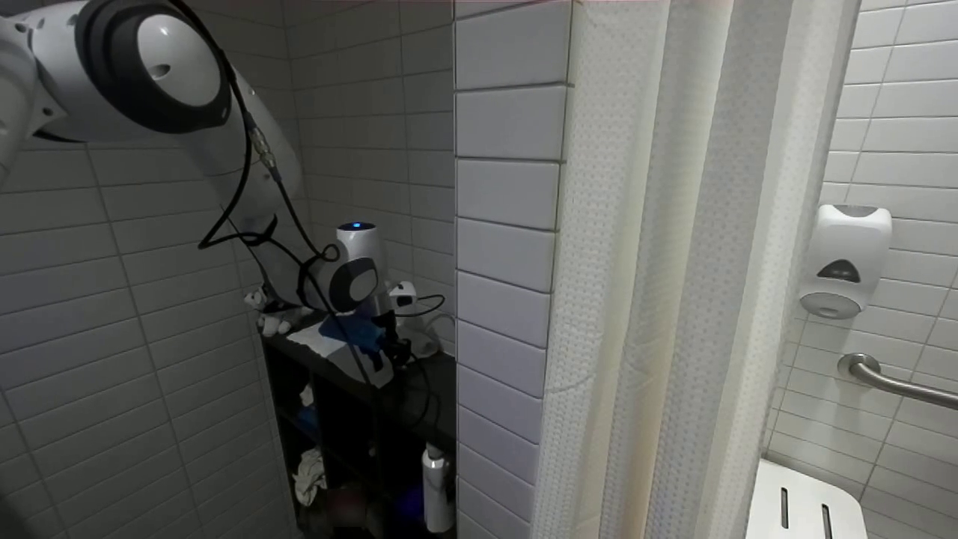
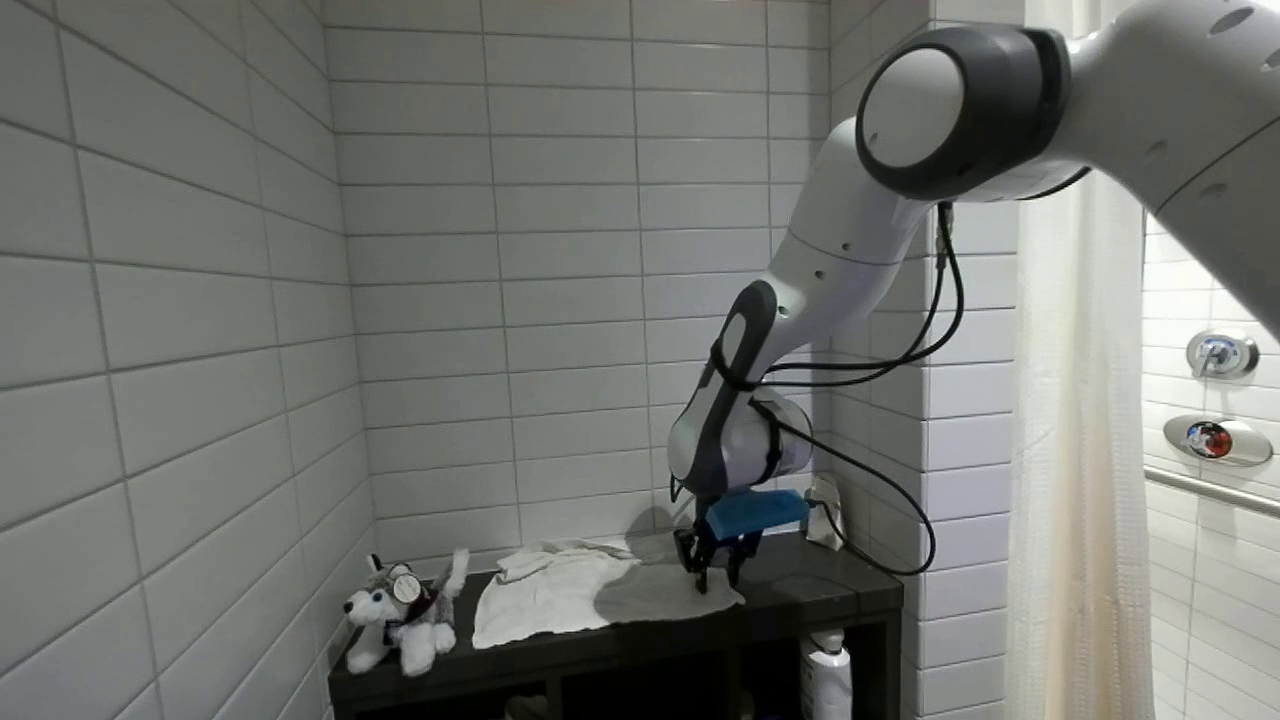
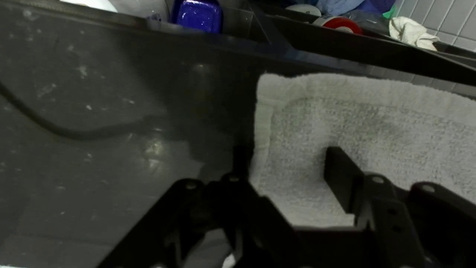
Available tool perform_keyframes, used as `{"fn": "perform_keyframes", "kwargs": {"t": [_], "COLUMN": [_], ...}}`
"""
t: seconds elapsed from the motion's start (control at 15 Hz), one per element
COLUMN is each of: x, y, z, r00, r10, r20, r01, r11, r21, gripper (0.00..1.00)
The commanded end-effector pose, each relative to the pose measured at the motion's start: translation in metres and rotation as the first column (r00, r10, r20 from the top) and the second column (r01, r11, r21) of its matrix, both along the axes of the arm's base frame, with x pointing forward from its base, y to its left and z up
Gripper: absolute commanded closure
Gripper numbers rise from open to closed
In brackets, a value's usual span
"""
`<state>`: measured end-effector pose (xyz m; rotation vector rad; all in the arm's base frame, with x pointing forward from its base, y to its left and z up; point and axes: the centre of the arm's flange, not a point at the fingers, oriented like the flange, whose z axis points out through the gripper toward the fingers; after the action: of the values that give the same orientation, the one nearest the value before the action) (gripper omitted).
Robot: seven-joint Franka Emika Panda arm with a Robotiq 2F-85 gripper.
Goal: Pick up the white towel then set it back down on the cabinet.
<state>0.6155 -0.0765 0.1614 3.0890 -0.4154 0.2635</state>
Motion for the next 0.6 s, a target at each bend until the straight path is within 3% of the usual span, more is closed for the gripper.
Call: {"fn": "perform_keyframes", "kwargs": {"t": [0.0, 0.2, 0.53], "x": [0.0063, 0.0079, 0.0078], "y": [-0.0040, -0.0038, -0.0030], "z": [-0.0043, -0.0026, -0.0030], "r00": [1.000, 1.000, 1.000], "r10": [-0.003, -0.003, -0.002], "r20": [0.005, 0.010, 0.014], "r01": [0.003, 0.003, 0.002], "r11": [1.000, 1.000, 0.999], "r21": [-0.023, -0.024, -0.032], "gripper": [0.77, 0.99, 0.98]}}
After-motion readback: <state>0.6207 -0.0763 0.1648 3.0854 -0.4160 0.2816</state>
